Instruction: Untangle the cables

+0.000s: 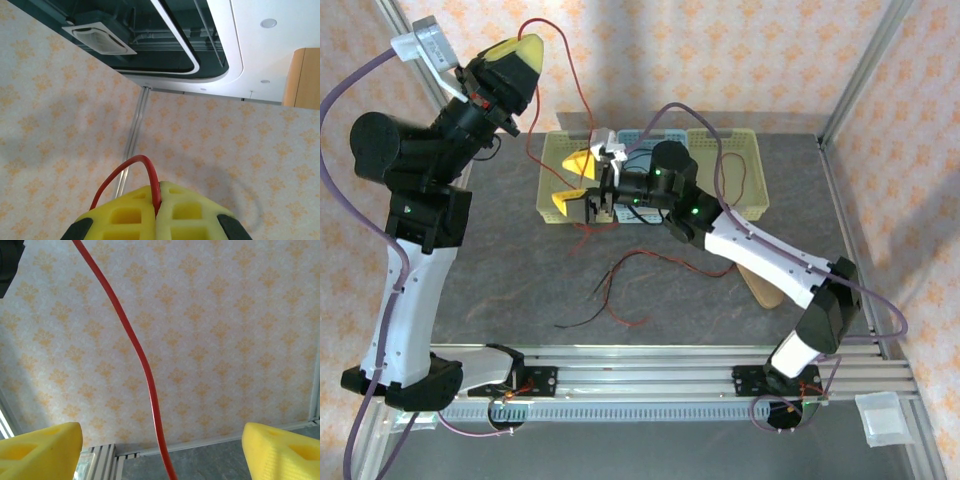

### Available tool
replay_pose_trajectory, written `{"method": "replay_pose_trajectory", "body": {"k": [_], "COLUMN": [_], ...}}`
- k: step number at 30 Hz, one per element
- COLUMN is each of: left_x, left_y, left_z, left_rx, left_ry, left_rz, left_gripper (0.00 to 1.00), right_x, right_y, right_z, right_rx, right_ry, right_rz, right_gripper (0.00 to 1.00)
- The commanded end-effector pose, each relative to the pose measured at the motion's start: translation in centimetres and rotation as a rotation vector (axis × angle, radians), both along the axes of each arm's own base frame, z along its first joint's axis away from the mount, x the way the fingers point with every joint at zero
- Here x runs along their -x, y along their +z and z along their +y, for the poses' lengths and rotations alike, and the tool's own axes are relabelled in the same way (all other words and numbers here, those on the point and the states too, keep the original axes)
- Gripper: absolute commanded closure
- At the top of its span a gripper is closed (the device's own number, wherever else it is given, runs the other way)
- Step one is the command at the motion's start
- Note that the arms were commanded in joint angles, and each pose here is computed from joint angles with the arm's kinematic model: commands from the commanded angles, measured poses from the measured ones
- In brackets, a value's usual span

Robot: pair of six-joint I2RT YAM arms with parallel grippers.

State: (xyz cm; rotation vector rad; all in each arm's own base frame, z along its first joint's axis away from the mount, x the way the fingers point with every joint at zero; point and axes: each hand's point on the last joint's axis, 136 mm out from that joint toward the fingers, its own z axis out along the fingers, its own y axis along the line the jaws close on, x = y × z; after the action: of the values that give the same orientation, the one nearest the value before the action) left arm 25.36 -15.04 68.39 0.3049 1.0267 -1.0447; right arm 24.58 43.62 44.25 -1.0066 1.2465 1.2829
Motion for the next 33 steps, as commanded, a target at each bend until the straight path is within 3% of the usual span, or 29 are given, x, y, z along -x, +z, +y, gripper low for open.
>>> {"method": "replay_pose_trajectory", "body": {"k": [1,5,14,26,33], "left_x": [1.9,2.2,1.9,1.6,0.2], "left_y": [1.5,1.6,1.5,1.2,0.2], "left_z": [0.6,0.7,0.8,1.2,2.2], "left_rx": [0.045,0.056,0.066,0.072,0.101], "left_ry": [-0.010,-0.011,-0.005,0.025,0.100], "left_rz": [-0.053,-0.058,-0.052,-0.039,0.012], "left_gripper": [1.00,1.00,1.00,1.00,1.00], "right_x": [0.1,-0.4,-0.6,-1.4,-1.6], "right_y": [3.7,3.3,2.2,1.4,1.5], "right_z": [-1.2,-0.6,0.8,0.2,-0.8], "right_rx": [-0.108,-0.090,-0.038,-0.020,-0.030], "right_ry": [-0.049,-0.100,-0.288,-0.409,-0.450], "right_rz": [-0.041,-0.031,-0.074,-0.086,-0.065], "right_gripper": [0.21,0.28,0.31,0.68,0.95]}}
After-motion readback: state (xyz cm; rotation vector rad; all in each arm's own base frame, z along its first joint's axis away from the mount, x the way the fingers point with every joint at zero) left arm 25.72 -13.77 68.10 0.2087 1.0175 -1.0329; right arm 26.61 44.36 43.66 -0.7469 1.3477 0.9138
